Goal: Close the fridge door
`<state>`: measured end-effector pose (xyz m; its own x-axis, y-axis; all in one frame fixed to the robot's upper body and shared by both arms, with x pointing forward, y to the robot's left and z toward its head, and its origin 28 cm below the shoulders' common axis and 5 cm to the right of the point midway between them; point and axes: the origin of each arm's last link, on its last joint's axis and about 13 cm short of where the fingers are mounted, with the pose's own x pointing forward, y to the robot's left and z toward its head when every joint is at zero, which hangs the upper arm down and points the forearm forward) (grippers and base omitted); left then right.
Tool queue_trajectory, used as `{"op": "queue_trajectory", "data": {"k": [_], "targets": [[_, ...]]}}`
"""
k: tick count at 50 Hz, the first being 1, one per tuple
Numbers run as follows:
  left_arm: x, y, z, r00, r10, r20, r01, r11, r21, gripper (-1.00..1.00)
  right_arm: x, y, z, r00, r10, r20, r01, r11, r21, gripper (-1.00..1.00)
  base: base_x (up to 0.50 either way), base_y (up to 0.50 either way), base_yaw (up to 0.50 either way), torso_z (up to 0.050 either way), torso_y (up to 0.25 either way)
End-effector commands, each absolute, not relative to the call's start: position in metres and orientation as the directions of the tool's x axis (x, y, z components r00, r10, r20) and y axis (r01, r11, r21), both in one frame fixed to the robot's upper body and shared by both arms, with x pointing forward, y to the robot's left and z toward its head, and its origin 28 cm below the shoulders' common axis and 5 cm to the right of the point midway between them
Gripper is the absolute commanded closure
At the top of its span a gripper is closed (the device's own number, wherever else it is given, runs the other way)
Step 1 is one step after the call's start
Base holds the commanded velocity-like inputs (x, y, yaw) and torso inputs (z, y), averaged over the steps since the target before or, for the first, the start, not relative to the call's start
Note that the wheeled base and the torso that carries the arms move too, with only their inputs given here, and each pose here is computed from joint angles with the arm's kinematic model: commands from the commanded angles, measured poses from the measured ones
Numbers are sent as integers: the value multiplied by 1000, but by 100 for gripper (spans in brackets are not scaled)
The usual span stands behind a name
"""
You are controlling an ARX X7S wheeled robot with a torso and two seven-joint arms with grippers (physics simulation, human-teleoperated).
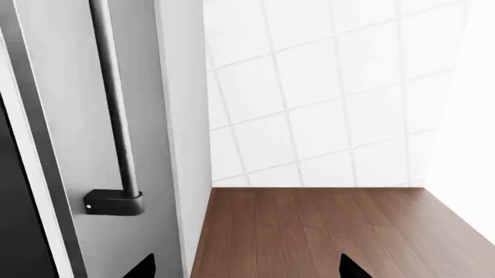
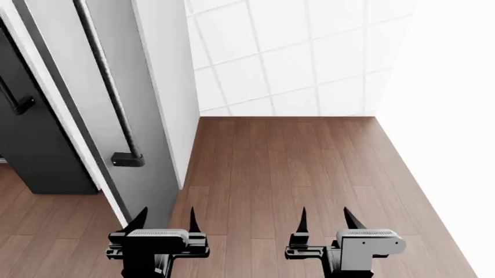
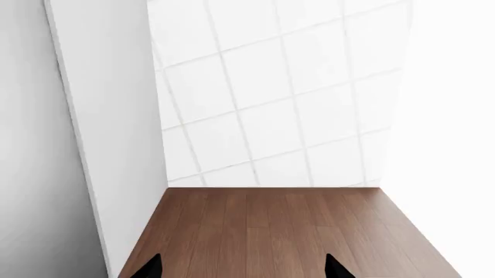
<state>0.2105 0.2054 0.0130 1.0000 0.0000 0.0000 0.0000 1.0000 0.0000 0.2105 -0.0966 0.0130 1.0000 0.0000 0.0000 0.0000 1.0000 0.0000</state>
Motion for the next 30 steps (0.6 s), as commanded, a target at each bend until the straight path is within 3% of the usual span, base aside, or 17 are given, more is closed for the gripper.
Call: {"op": "queue_trajectory", "data": {"k": [1,15,30], "targets": [[212,206,14,1000,10,7,-10,1000,5,-100,210,-95,13,1000,6,-7,-6,1000,7,-100,0,0,0,0,0],[207,208,23,999,32,36,-31,999,-20,-100,204,-91,14,995,97,-5,-97,995,29,-100,15,0,0,0,0],[208,207,21,1000,-1,-2,1,1000,-7,-100,205,-91,14,994,105,7,-105,994,27,-100,494,0,0,0,0]]}}
